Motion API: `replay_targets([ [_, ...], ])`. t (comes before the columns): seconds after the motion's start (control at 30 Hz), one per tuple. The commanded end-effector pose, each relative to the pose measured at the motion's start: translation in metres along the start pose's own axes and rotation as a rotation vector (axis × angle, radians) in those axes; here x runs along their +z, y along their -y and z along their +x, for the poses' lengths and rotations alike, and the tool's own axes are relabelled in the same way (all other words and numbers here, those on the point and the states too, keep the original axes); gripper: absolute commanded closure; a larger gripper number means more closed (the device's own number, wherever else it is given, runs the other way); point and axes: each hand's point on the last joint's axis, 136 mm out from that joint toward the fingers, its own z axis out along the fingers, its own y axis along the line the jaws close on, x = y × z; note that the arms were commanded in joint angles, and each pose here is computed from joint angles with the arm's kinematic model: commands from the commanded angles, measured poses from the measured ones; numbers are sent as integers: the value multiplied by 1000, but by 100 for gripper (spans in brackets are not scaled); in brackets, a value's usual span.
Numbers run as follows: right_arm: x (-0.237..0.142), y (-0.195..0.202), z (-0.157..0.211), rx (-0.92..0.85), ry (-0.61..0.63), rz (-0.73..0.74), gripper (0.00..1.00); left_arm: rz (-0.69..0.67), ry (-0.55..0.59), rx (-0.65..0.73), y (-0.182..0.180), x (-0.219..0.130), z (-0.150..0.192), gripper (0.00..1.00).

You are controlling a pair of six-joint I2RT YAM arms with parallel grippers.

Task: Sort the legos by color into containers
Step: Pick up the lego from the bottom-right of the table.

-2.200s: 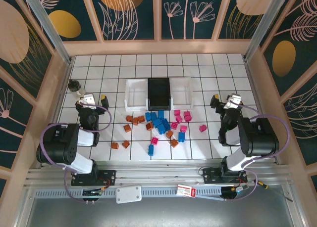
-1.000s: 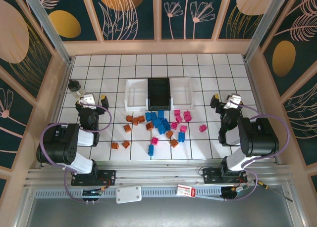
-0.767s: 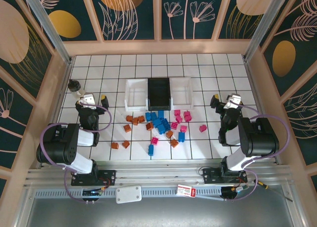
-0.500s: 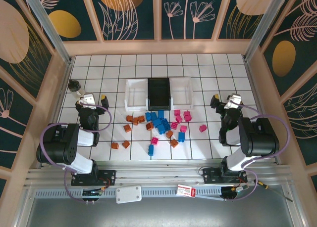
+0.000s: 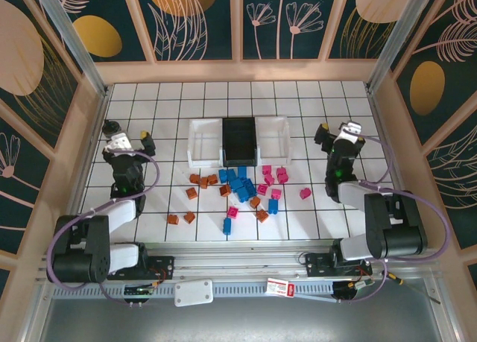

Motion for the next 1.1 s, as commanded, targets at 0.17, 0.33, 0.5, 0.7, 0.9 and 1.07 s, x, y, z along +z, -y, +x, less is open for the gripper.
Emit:
replay_targets([
  [0.17, -2, 9, 51, 348, -362, 139, 7, -401, -23, -712, -55, -12, 4, 1],
  [0.33, -29, 2, 71, 357, -503, 152, 10, -119, -63, -732, -12, -12, -15, 1],
  [0.5, -73, -13, 113, 239, -671, 159, 9, 71, -149, -833, 22, -19, -16, 1],
  [0.7, -115, -19, 141, 208, -785, 154, 10, 195, -299, -825, 53, -22, -9, 1],
  [0.9, -141, -8, 143, 200, -816, 186, 12, 233, -439, -750, 70, -25, 5, 4],
  [1.07, -164, -14, 159, 210, -906, 126, 23, 266, -551, -728, 81, -30, 21, 9],
])
